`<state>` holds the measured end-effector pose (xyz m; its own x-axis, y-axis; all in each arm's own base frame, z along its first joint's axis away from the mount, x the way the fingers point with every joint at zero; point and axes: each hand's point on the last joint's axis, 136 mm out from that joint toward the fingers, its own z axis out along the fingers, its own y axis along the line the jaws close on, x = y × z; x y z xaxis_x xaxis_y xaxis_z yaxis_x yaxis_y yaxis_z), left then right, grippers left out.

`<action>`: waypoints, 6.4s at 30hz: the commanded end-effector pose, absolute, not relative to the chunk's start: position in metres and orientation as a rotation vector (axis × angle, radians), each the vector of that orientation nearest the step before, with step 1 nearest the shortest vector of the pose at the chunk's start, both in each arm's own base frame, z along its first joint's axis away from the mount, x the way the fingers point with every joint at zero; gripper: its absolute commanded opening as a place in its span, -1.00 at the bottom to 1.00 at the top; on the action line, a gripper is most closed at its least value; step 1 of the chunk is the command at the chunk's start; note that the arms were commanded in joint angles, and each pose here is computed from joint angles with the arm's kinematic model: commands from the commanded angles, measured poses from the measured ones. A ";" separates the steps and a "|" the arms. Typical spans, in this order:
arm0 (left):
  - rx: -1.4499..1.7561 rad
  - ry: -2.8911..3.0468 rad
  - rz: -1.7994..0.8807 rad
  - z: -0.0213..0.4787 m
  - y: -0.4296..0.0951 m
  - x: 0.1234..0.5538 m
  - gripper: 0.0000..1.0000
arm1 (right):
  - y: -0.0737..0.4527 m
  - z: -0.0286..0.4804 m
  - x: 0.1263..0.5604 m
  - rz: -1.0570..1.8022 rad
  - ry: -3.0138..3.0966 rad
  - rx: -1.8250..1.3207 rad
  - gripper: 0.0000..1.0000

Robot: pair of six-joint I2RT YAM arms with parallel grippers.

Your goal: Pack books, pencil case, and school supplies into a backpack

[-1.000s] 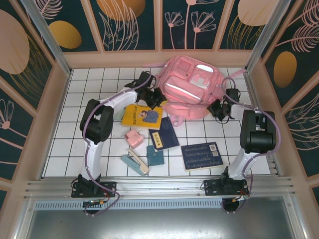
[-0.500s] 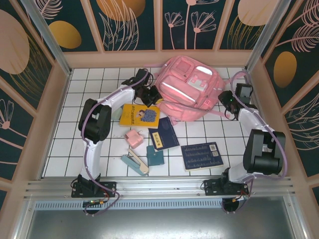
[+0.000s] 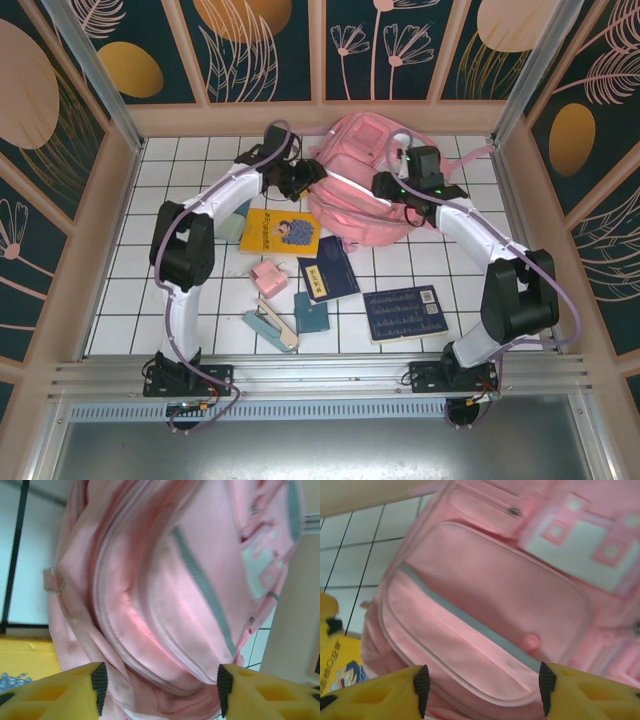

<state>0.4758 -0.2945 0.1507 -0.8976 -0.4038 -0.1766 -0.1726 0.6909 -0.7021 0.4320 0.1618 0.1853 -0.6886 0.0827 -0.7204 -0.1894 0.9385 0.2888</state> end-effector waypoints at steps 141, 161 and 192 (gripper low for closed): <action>-0.766 2.140 -0.975 0.161 -0.206 0.412 -1.00 | 0.129 0.270 0.475 0.946 2.166 0.192 -1.00; -0.250 2.101 -1.405 0.259 -0.296 0.397 -1.00 | 0.158 0.314 0.459 1.189 2.090 0.104 -1.00; 0.058 2.202 -1.828 0.194 -0.524 0.480 0.31 | 0.176 0.333 0.490 1.128 2.109 0.052 -1.00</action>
